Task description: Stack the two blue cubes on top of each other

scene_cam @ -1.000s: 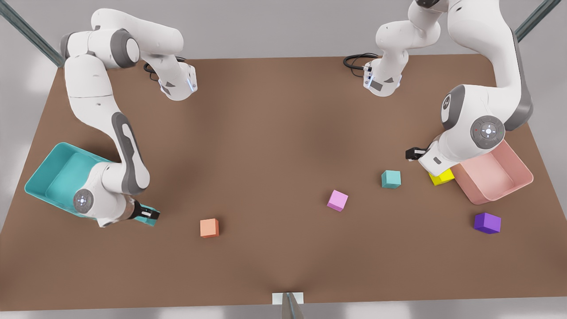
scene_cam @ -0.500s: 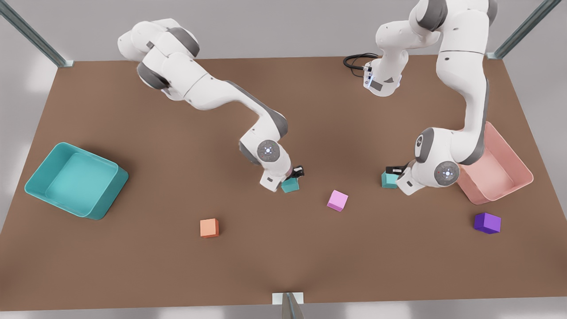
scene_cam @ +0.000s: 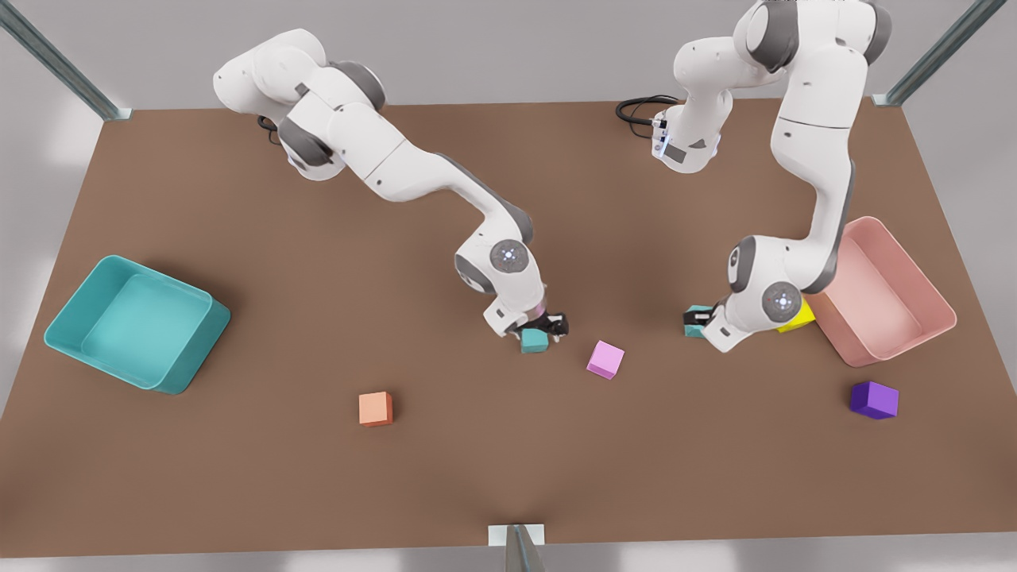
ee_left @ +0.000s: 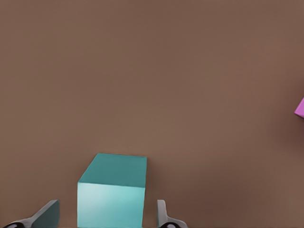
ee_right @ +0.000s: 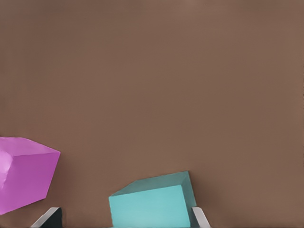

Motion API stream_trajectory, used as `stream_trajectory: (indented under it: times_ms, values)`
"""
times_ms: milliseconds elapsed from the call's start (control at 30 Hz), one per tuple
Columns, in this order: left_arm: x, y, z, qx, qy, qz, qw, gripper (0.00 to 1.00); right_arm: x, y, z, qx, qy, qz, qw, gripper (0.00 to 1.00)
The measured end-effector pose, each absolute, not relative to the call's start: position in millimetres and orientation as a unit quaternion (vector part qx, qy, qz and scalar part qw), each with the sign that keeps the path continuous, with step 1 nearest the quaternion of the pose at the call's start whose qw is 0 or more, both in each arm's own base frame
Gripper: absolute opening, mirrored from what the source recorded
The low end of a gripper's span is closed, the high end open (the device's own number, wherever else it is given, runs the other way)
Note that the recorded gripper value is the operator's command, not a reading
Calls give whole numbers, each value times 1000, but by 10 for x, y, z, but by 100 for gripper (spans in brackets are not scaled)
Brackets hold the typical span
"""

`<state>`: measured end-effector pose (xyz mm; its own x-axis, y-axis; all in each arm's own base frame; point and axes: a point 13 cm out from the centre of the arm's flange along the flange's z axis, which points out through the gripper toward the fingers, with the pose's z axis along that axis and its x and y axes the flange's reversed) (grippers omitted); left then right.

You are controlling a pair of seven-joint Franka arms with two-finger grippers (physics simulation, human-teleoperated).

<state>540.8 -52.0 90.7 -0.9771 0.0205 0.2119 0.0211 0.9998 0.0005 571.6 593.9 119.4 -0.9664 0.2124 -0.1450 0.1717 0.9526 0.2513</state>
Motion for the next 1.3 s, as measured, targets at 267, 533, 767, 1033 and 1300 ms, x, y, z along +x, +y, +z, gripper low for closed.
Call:
stream_trajectory:
  times_ms: [267,533,767,1033,1300]
  values:
    - [5350,-482,528,-1,-993,3,117,91,7218,3357,2394,277,955,79,69,100]
    - [5465,-503,646,6,-995,-4,97,48,6893,579,4192,216,973,-62,60,100]
    - [6400,-2449,2323,-79,-996,23,29,48,5892,697,4725,82,995,-57,-5,100]
    - [5534,-4275,1613,-71,-990,30,121,49,5751,660,4659,-12,998,-54,-40,100]
    - [5441,-4390,1381,15,-992,28,122,49,5731,661,4583,-74,994,-51,-55,100]
